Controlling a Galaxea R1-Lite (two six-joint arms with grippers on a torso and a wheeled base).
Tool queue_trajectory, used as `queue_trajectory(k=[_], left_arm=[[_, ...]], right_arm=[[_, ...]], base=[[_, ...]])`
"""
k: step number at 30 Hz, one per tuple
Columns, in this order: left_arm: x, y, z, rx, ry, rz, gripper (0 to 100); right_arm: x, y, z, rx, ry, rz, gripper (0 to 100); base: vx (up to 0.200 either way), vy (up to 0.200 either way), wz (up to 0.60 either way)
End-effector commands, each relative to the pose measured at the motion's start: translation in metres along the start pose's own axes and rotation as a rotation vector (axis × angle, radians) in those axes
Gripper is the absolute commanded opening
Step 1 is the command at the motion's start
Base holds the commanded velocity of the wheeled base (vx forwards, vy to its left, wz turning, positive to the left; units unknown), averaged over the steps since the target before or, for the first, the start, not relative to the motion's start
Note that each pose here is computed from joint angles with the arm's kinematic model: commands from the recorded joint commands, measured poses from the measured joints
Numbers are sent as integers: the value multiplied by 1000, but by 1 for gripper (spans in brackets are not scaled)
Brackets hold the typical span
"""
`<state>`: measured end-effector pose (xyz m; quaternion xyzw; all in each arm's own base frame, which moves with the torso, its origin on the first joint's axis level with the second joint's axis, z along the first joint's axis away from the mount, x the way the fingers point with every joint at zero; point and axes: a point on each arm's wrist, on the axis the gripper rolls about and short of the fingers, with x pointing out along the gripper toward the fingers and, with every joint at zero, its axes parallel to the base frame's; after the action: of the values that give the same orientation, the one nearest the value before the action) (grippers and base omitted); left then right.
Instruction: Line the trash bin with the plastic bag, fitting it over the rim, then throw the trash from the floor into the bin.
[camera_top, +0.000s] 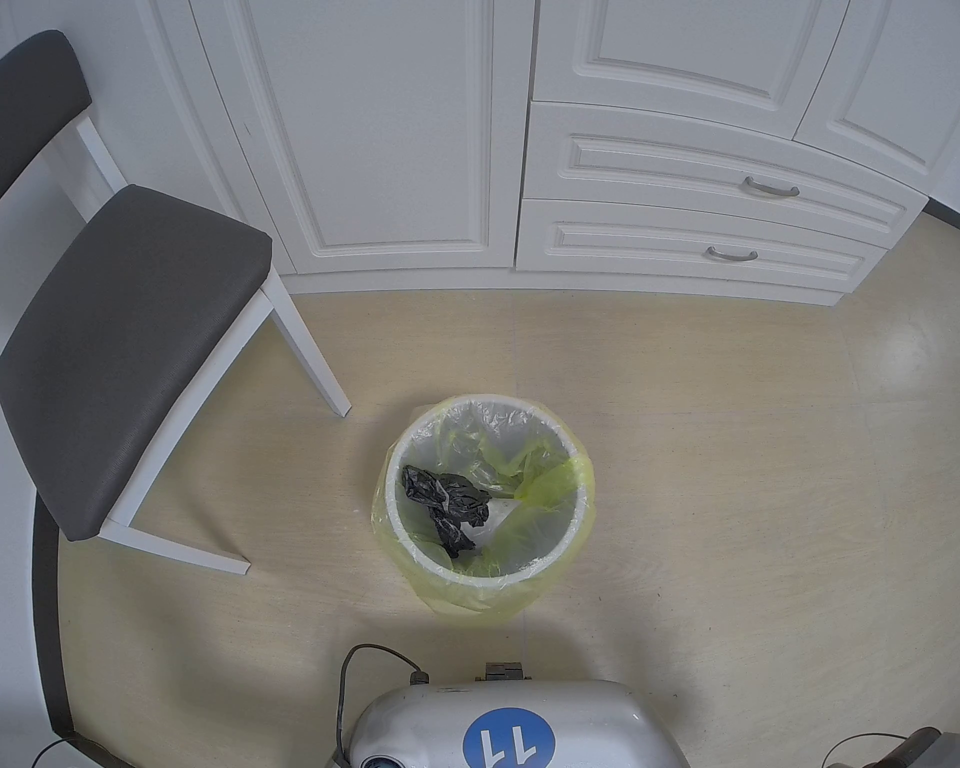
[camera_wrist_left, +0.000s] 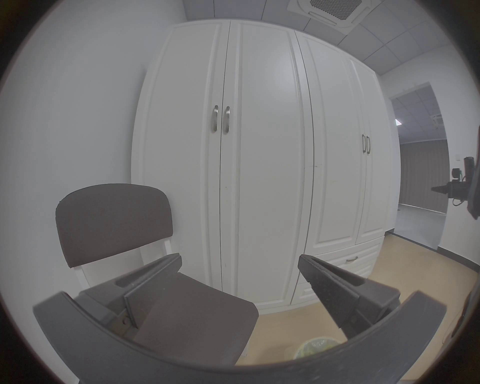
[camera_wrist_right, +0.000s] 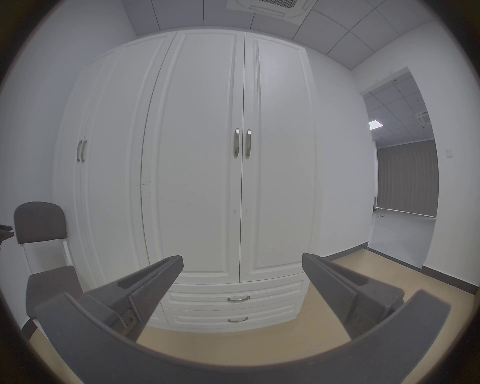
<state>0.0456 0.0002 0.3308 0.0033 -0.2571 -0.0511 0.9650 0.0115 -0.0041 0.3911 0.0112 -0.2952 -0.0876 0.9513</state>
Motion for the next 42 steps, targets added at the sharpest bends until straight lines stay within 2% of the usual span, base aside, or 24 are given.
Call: queue_trajectory(k=[1,3,7,11,15,21,26,30,32,35,42], left_arm=[[-3,0,-1,8,-2,4,100],[-16,-3,3,31,-32,9,100],[-41,-8,2,44,-54,-3,100],[-57,-11,-7,22,-3,-34,100],[-57,-10,-10,-6,41,-11,100],[-73,-12,-1,1,-23,48,100],[-82,-15,3,11,-36,46,100],[-84,-16,12,19,-48,40,100],[-84,-16,18,27,-67,39,100],[-86,-17,28,32,-93,39,100],[-95,-20,40,33,-98,43,100]], right_arm=[[-31,-7,11,3,-54,-14,100],[-52,-11,11,-7,-71,-56,100],[-90,-17,9,-2,-102,-76,100],[-124,-24,2,-2,-89,-126,100],[-124,-27,-8,14,-16,-97,100],[-111,-32,-3,75,0,-26,100],[-124,-35,-8,75,-9,-33,100],[-157,-43,-11,79,-69,-77,100],[-171,-43,-16,66,-78,-107,100],[-187,-45,-21,41,-85,-110,100],[-196,-41,-27,15,-76,-121,100]], base=[[0,0,0],[0,0,0],[0,0,0],[0,0,0],[0,0,0],[0,0,0],[0,0,0],[0,0,0],[0,0,0],[0,0,0],[0,0,0]])
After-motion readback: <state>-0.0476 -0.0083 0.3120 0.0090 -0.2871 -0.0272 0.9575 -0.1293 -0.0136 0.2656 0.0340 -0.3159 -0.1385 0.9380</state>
